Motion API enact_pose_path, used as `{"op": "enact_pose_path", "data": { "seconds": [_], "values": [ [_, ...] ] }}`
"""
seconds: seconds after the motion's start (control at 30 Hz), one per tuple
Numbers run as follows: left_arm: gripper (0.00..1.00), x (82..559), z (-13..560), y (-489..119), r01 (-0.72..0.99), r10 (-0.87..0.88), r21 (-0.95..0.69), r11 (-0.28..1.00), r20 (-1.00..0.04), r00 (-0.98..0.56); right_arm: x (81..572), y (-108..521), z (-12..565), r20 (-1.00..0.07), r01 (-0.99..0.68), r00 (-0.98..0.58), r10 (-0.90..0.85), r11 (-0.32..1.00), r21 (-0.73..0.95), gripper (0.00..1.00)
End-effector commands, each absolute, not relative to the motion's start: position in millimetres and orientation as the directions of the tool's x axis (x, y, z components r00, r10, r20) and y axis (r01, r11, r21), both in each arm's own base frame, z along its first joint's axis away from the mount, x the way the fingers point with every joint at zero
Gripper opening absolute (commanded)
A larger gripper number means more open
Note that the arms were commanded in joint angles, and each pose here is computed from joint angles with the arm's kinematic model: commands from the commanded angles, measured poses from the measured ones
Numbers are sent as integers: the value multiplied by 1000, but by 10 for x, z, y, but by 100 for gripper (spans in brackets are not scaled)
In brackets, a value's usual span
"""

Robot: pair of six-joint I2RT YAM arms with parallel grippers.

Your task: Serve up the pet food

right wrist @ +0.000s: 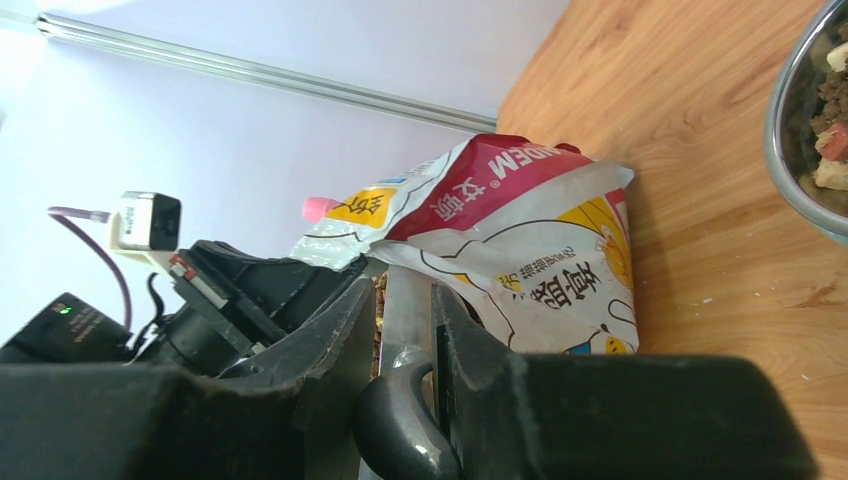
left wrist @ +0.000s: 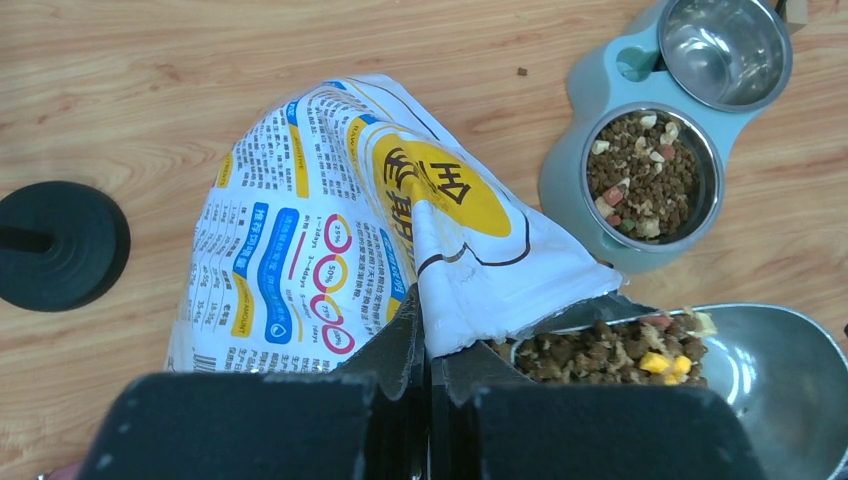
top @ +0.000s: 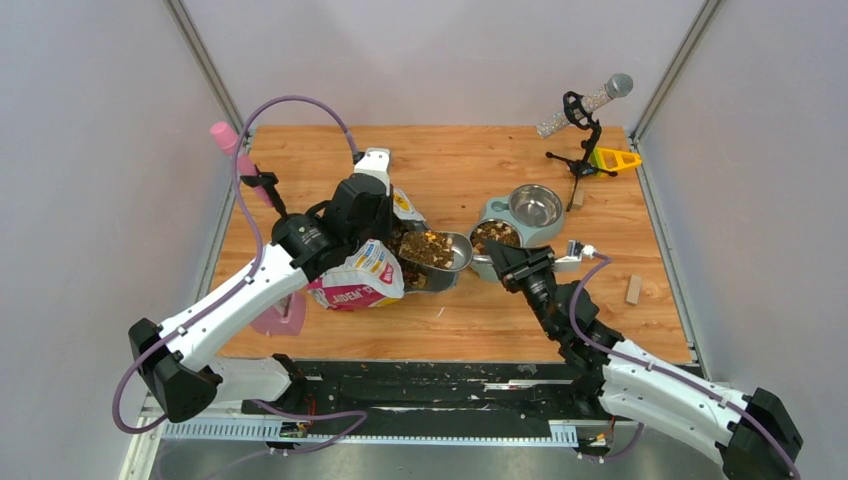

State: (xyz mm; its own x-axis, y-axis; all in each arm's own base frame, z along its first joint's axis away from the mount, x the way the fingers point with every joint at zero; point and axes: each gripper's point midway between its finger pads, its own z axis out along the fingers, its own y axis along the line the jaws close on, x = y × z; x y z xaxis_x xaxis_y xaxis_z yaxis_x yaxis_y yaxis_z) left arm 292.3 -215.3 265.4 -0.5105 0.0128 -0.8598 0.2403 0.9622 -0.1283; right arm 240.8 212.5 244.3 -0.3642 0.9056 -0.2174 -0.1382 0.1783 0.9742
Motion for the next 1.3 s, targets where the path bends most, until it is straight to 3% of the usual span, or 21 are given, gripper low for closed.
{"op": "enact_pose_path", "data": {
  "seconds": [0.0,0.8,1.27],
  "values": [
    [0,2986,3427,-2200,264,-183,-277,924,-925,-332,2356,1981,2804,-83,-203,-333,939,15,979,0],
    [0,3076,3362,-2213,231,-180,-264,936,-926,-332,2203,1776,3013,-53,-247,-317,947,-29,969,0],
    [0,3070,3365,-2200,230,-176,-260,938,-927,-331,2290,1461,2977,-26,-199,-171,985,-9,980,0]
  ]
}}
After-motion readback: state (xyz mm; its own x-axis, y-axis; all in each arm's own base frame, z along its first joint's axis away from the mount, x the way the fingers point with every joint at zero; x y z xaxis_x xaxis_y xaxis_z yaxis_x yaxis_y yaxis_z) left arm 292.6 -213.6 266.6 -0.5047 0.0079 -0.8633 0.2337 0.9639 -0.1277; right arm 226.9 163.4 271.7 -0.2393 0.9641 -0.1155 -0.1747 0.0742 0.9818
